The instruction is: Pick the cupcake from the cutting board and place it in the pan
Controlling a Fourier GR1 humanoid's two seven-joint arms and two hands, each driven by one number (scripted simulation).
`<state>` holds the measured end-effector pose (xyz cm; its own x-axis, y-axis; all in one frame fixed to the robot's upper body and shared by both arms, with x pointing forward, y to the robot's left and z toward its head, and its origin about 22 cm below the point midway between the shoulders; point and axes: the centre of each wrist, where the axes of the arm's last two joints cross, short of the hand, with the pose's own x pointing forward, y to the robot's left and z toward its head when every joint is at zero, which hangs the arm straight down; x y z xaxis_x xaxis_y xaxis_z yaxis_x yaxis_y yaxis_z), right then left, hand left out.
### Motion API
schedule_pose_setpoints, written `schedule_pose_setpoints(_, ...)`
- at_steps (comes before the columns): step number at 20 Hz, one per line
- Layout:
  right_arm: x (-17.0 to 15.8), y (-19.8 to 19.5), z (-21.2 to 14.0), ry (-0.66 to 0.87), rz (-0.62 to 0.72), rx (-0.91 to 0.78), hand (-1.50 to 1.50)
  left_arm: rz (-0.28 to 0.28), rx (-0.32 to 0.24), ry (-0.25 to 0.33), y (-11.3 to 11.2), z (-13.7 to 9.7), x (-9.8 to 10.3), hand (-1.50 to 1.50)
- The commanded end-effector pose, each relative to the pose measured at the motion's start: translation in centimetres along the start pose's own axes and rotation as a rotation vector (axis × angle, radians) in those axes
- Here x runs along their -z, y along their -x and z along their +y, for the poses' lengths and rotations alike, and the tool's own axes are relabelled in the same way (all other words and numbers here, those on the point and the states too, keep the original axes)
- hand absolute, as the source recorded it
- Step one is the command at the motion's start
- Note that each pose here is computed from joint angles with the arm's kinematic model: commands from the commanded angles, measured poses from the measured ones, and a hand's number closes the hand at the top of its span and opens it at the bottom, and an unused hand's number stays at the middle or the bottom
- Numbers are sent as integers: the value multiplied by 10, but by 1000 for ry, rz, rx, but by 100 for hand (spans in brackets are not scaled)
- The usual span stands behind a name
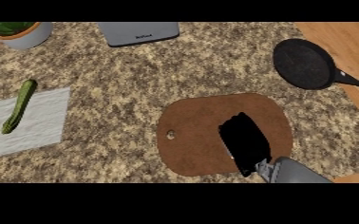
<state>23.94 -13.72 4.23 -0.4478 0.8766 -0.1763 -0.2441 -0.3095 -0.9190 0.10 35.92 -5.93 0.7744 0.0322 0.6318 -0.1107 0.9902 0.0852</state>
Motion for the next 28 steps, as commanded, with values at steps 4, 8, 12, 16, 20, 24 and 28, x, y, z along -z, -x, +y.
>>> schedule_pose_setpoints(4, -11, 25, -33, 332, 111, 271, 150, -498, -97, 160, -88, -46, 29, 0)
schedule_pose_setpoints(8, -19, 29, -52, 485, 120, 459, 150, -496, -107, 174, -86, -52, 32, 0)
schedule_pose_setpoints(12, -27, 33, -58, 581, 134, 672, 150, -520, -114, 177, -88, -50, 32, 0)
schedule_pose_setpoints(16, -34, 47, -53, 625, 180, 789, 150, -538, -107, 170, -91, -48, 33, 0)
schedule_pose_setpoints(20, -35, 61, -41, 626, 219, 868, 150, -571, -96, 183, -100, -50, 35, 0)
schedule_pose_setpoints(24, -37, 95, -29, 668, 304, 772, 150, -576, -92, 210, -101, -54, 37, 0)
schedule_pose_setpoints(28, -37, 119, -19, 693, 356, 717, 150, -597, -74, 232, -108, -61, 38, 0)
